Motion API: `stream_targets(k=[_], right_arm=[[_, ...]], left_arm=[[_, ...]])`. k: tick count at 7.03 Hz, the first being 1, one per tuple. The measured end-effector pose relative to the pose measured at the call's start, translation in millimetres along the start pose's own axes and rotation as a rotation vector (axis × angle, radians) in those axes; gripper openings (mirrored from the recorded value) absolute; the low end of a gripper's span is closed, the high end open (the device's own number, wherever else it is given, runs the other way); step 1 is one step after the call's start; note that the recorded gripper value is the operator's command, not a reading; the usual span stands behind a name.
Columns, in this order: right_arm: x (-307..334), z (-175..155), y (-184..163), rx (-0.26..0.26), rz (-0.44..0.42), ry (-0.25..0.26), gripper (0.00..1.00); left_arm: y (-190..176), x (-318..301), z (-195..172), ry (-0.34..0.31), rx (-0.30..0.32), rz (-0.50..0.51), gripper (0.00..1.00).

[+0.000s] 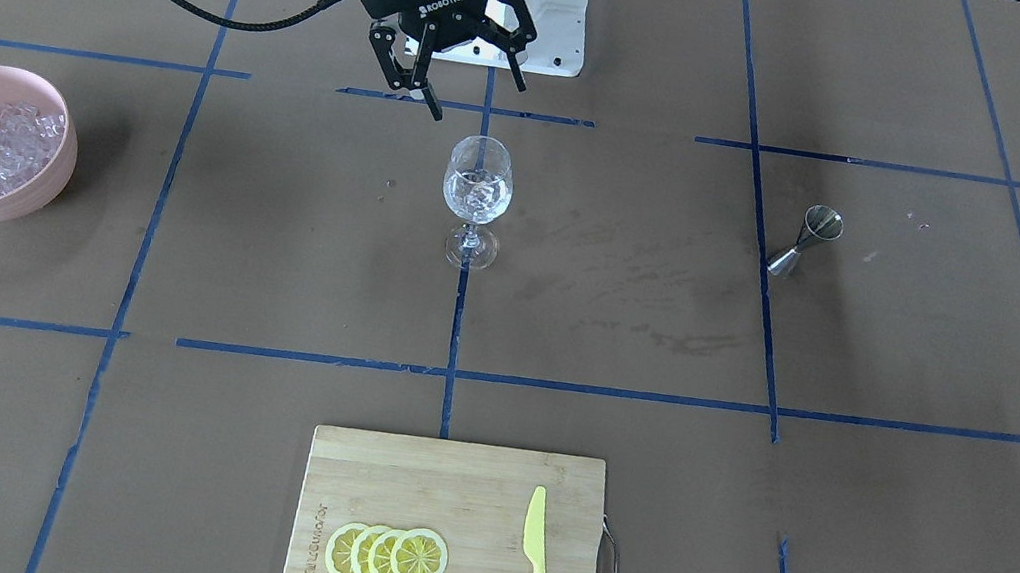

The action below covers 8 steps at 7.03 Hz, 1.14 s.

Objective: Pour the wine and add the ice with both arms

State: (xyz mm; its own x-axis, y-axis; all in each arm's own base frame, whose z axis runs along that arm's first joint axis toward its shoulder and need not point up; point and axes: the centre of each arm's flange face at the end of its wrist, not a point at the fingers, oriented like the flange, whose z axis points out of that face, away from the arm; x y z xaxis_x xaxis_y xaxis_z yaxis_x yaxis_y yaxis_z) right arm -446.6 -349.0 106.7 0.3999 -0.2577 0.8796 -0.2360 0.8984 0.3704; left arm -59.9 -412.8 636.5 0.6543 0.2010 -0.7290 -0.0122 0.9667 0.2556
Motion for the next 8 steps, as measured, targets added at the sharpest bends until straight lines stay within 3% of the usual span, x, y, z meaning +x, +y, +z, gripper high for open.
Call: stream_targets(k=[2, 4, 5, 8], right_arm=[[2, -2, -7, -0.036, 0.009, 0.079, 1.00], [46, -13, -46, -0.120, 0.039, 0.190, 1.00], [82, -22, -68, -0.168, 0.016, 0.238, 1.00], [232, -50, -124, -0.316, -0.176, 0.367, 1.00]], left_arm=[[-1, 0, 0, -0.001, 0.001, 0.002, 1.00], [-2, 0, 0, -0.003, 0.001, 0.006, 1.00], [-2, 0, 0, -0.008, 0.000, 0.006, 1.00], [6, -7, 5, -0.040, -0.025, -0.013, 1.00]])
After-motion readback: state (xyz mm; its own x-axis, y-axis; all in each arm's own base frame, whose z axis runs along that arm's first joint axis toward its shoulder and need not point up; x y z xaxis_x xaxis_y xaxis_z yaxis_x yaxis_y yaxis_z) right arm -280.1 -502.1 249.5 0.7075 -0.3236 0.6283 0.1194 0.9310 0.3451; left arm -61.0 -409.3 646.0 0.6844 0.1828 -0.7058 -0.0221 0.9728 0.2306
